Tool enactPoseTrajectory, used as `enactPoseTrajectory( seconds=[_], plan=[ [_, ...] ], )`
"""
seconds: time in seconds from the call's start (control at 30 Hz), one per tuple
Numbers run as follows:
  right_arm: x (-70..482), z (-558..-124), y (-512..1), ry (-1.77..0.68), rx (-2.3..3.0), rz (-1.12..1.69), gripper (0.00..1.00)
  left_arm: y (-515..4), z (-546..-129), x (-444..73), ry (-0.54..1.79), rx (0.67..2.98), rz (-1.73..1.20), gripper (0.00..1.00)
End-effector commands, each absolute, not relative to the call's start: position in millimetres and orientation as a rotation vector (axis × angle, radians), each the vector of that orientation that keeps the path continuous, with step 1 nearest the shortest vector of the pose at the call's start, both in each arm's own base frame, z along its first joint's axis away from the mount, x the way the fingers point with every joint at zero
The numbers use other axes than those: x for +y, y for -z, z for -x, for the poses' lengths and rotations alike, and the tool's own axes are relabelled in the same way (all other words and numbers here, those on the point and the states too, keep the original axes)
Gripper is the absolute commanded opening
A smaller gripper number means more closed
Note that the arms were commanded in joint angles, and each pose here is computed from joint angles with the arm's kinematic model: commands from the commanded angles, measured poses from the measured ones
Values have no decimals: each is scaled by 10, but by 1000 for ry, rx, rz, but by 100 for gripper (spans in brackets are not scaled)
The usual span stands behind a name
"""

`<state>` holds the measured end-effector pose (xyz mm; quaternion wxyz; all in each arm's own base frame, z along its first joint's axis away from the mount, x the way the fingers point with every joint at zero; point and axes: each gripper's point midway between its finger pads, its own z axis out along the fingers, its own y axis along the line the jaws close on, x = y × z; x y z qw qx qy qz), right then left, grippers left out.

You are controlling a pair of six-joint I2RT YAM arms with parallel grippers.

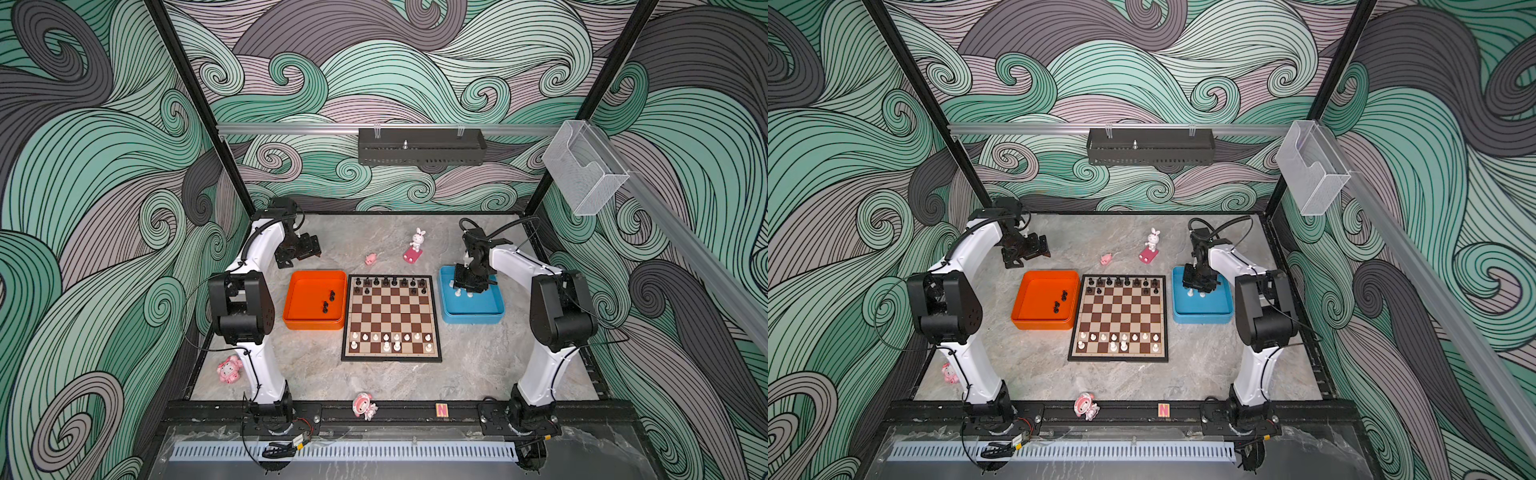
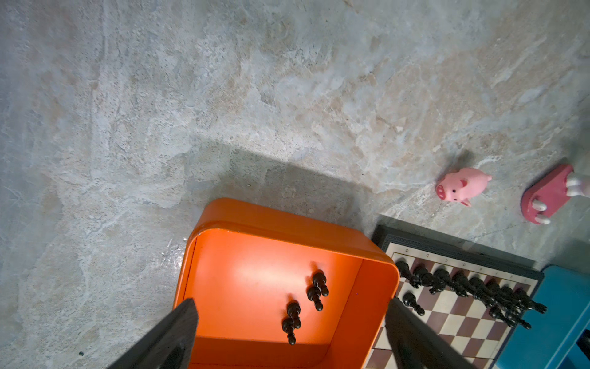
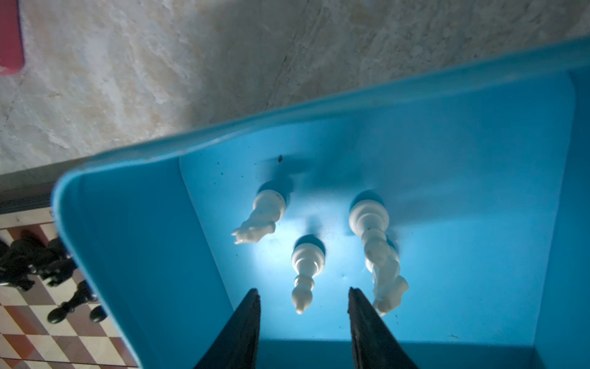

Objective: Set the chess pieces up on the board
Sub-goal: 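Lower the right gripper into the blue tray and grasp a white pawn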

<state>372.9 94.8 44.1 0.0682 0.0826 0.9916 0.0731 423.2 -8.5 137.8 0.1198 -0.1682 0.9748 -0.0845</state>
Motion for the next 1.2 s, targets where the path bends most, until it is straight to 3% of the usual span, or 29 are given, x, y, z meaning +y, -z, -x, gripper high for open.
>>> enactPoseTrajectory(
  seconds=[0.0,0.43,0.83,1.17],
  plan=[
    [961,-3816,-432,-202,2972,-254,43,-1347,-4243,-60,275,2853,519,94],
    [1001,-3841,-309,-202,2998,-242,29,-1283,-4254,-42,298,2863,536,94],
    [993,-3751,-353,-166,3009,-219,31,-1266,-4261,-66,319,2865,541,94],
    [963,-3720,-316,-137,3021,-232,23,-1265,-4268,-86,338,2862,544,94]
  ],
)
